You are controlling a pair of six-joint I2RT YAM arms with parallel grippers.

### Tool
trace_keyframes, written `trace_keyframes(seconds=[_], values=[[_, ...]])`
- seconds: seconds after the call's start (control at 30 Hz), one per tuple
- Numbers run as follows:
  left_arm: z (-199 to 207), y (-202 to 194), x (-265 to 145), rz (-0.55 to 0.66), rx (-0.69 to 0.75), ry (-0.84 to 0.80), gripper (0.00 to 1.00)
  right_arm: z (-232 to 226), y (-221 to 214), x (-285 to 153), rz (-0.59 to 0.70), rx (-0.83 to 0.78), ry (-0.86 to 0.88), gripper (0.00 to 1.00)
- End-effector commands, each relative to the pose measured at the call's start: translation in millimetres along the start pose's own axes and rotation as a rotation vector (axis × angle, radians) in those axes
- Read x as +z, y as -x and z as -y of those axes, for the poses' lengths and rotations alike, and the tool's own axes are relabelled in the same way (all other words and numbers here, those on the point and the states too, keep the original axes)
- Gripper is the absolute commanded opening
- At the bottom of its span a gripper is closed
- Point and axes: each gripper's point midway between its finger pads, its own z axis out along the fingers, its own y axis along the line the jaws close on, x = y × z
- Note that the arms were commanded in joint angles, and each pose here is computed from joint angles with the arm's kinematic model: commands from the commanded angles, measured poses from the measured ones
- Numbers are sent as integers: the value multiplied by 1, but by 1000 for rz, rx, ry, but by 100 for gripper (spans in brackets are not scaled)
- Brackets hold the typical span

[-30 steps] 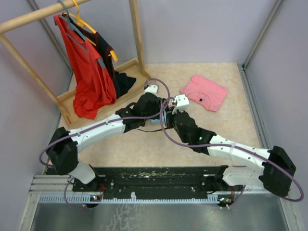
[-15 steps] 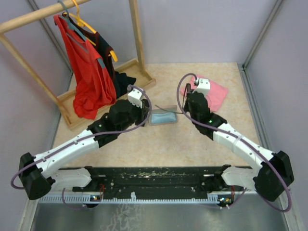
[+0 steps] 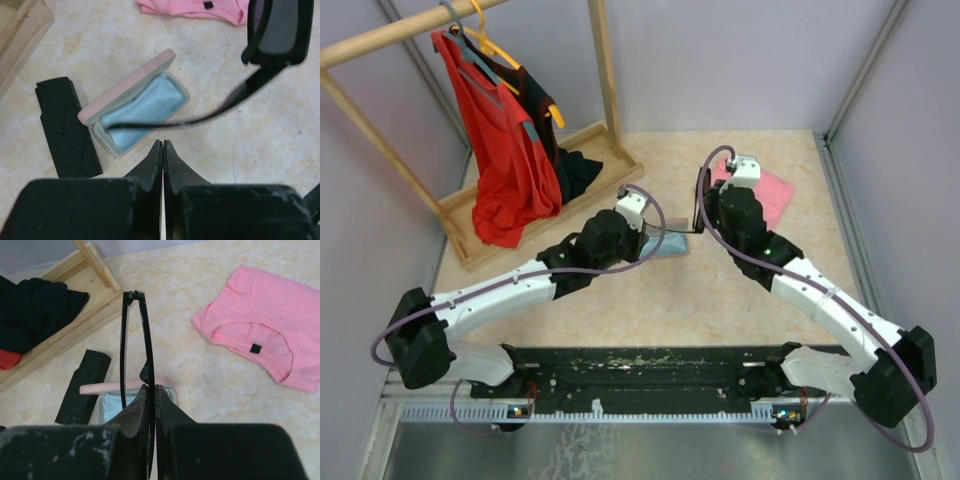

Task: Organize the sunglasses
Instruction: Fold the sunglasses.

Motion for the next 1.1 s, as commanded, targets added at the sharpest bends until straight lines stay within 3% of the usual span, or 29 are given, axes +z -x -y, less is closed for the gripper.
trace_keyframes(seconds=[0.0, 0.47, 0.93, 1.07], values=[[-2, 47, 7, 121, -52, 59, 1, -10, 14, -16, 58, 21, 97, 0], [17, 65, 53, 74, -23, 46, 1, -31, -18, -22, 21, -16, 259, 0], [40, 51, 82, -13, 10, -18, 1, -46, -35, -23, -4, 7, 352, 0], [21, 58, 78, 11, 59, -20, 17, -6, -39, -20, -23, 73, 168, 0]])
